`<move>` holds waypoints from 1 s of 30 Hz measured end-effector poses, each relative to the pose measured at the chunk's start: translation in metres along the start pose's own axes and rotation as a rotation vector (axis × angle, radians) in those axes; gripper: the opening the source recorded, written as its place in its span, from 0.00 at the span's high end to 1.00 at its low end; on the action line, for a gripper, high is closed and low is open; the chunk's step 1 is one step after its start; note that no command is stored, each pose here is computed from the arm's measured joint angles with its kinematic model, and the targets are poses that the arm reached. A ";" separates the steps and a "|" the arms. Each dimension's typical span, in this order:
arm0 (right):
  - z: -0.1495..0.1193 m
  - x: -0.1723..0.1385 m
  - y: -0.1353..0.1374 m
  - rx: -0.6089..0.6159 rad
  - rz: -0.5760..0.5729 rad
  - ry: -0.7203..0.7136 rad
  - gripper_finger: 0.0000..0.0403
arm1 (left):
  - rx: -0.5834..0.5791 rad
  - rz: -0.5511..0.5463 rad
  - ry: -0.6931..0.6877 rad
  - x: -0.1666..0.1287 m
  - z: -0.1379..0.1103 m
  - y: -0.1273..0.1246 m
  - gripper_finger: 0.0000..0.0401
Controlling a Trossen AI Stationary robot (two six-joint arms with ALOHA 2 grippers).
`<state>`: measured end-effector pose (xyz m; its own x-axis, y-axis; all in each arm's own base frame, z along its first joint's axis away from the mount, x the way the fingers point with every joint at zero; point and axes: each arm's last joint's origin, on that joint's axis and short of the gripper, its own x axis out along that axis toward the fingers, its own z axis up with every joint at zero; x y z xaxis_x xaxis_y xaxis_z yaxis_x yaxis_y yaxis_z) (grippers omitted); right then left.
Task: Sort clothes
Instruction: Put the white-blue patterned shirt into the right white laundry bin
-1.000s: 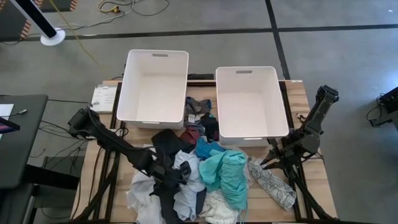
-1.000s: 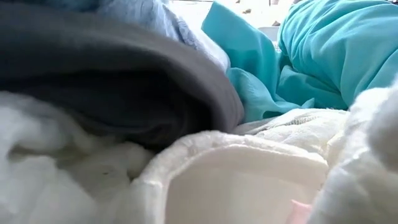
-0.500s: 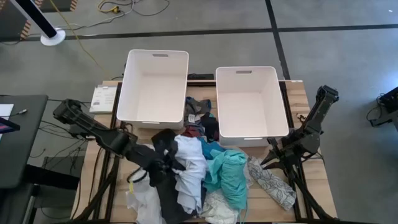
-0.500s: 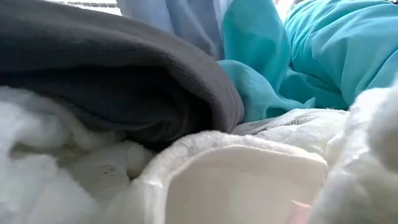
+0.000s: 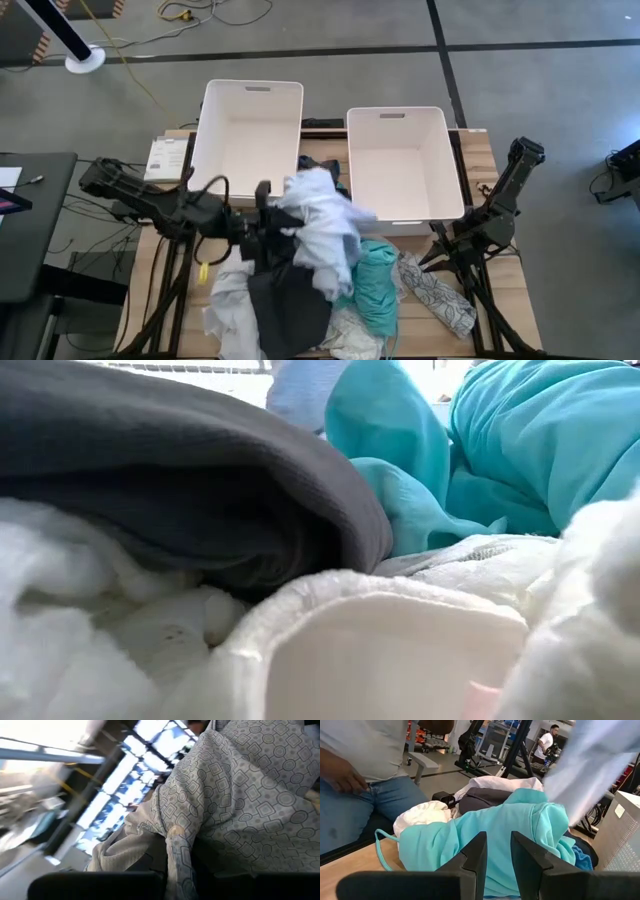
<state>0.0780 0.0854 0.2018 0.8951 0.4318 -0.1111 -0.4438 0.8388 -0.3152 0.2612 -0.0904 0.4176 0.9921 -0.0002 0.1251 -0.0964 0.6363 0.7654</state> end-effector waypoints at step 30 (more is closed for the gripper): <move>-0.002 0.000 0.001 -0.012 0.006 0.021 0.74 | -0.072 0.344 -0.033 0.115 -0.094 0.064 0.92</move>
<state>0.0777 0.0851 0.1996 0.8934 0.4293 -0.1326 -0.4484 0.8324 -0.3256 0.3766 0.0226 0.4219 0.8993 0.1994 0.3892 -0.4175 0.6562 0.6285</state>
